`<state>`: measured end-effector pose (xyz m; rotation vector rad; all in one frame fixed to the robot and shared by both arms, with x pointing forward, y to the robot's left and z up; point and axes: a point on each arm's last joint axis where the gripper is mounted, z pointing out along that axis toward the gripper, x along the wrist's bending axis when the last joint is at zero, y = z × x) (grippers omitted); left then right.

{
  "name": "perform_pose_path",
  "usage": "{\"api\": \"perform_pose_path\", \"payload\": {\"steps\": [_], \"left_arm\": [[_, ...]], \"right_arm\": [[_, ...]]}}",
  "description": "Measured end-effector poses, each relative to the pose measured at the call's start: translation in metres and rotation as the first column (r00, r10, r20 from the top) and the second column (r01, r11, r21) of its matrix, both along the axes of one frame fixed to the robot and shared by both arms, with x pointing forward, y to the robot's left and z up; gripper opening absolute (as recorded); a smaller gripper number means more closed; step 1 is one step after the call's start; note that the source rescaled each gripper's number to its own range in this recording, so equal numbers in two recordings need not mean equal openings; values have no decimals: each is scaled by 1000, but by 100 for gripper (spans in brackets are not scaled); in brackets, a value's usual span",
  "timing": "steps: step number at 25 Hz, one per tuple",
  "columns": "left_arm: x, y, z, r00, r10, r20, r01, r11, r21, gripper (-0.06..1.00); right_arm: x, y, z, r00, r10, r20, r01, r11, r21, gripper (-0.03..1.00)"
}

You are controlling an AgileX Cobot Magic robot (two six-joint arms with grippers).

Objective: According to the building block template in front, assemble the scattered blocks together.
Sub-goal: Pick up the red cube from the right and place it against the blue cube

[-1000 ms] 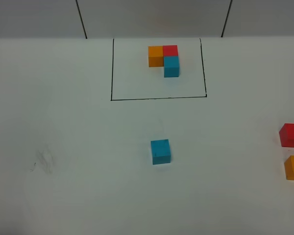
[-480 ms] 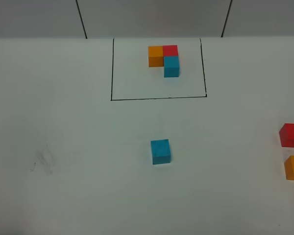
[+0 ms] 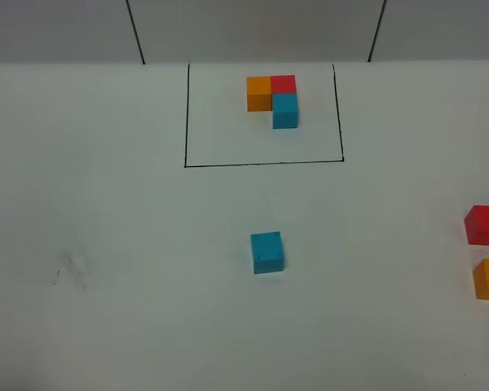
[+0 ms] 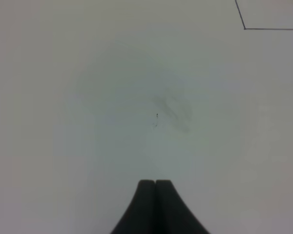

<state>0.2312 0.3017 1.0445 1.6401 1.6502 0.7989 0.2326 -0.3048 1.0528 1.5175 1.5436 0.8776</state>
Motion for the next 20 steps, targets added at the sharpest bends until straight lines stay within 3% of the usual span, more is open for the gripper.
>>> {"api": "perform_pose_path", "payload": {"steps": [20], "left_arm": [[0, 0, 0, 1000, 0, 0, 0, 1000, 0, 0]], "right_arm": [[0, 0, 0, 1000, 0, 0, 0, 1000, 0, 0]]}}
